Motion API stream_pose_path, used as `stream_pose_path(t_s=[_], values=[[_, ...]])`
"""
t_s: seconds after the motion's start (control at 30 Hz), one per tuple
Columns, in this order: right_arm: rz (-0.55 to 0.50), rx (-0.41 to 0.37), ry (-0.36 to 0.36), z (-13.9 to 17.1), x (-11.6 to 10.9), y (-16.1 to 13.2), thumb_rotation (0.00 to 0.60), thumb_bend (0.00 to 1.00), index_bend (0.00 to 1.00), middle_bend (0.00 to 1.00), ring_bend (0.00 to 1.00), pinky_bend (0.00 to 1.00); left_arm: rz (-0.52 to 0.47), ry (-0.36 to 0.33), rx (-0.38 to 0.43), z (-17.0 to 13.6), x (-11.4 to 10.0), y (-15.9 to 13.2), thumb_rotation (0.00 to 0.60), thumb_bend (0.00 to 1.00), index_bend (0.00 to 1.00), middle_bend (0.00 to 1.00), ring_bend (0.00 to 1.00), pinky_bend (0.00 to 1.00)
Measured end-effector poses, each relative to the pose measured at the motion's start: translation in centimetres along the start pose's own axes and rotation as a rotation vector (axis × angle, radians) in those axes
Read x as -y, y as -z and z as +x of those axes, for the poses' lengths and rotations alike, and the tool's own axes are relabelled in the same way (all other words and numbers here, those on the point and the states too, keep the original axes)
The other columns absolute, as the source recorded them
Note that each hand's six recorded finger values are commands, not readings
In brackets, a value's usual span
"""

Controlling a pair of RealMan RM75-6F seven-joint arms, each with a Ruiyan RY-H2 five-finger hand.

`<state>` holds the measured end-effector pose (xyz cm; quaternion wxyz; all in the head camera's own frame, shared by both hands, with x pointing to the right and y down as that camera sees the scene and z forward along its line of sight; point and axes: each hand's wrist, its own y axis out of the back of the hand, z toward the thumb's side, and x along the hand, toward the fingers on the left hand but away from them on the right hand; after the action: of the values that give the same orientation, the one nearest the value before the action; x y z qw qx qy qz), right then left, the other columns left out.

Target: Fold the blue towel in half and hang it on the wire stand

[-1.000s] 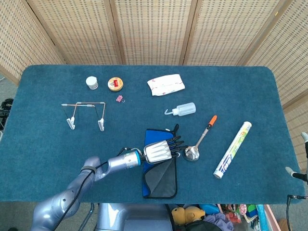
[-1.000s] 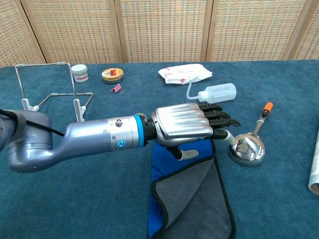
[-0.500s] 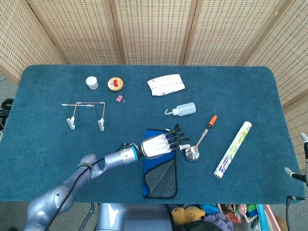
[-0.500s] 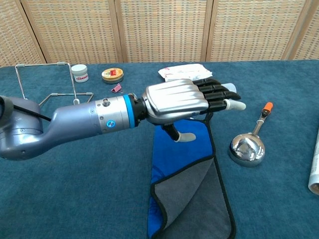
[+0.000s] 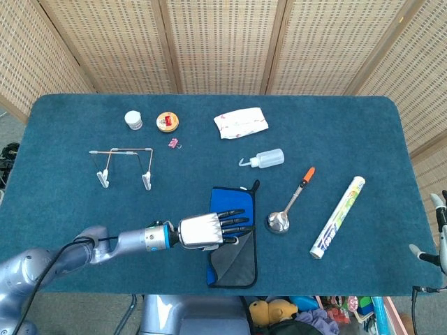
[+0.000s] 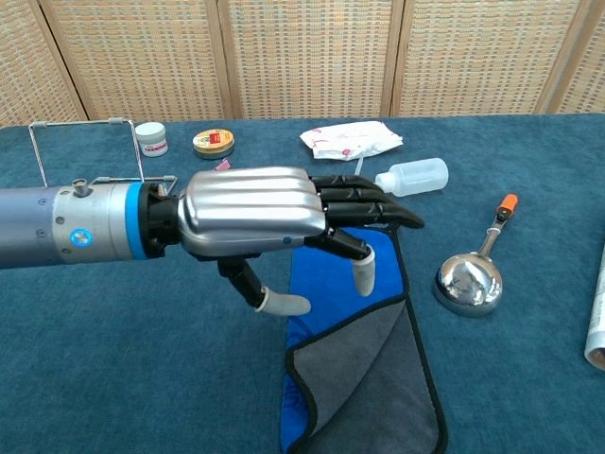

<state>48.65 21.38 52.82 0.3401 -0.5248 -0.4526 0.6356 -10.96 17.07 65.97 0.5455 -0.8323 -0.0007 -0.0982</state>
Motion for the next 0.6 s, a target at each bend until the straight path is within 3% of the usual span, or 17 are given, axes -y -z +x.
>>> stream_pose_path(t_s=[0.23,0.6], values=[[-0.005,0.003,0.004,0.0,-0.2,0.1,0.6,0.0,0.0,0.0,0.0,0.0,-0.022,0.095,-0.029,-1.5,1.3,-0.9,0.6,0.36,0.36,0.0,0.0,0.0],[-0.01,0.008,0.001,-0.1,-0.2,0.4,0.6,0.0,0.0,0.0,0.0,0.0,-0.032,0.133,-0.041,-0.5,3.0,-1.2,0.6,0.36,0.36,0.0,0.0,0.0]])
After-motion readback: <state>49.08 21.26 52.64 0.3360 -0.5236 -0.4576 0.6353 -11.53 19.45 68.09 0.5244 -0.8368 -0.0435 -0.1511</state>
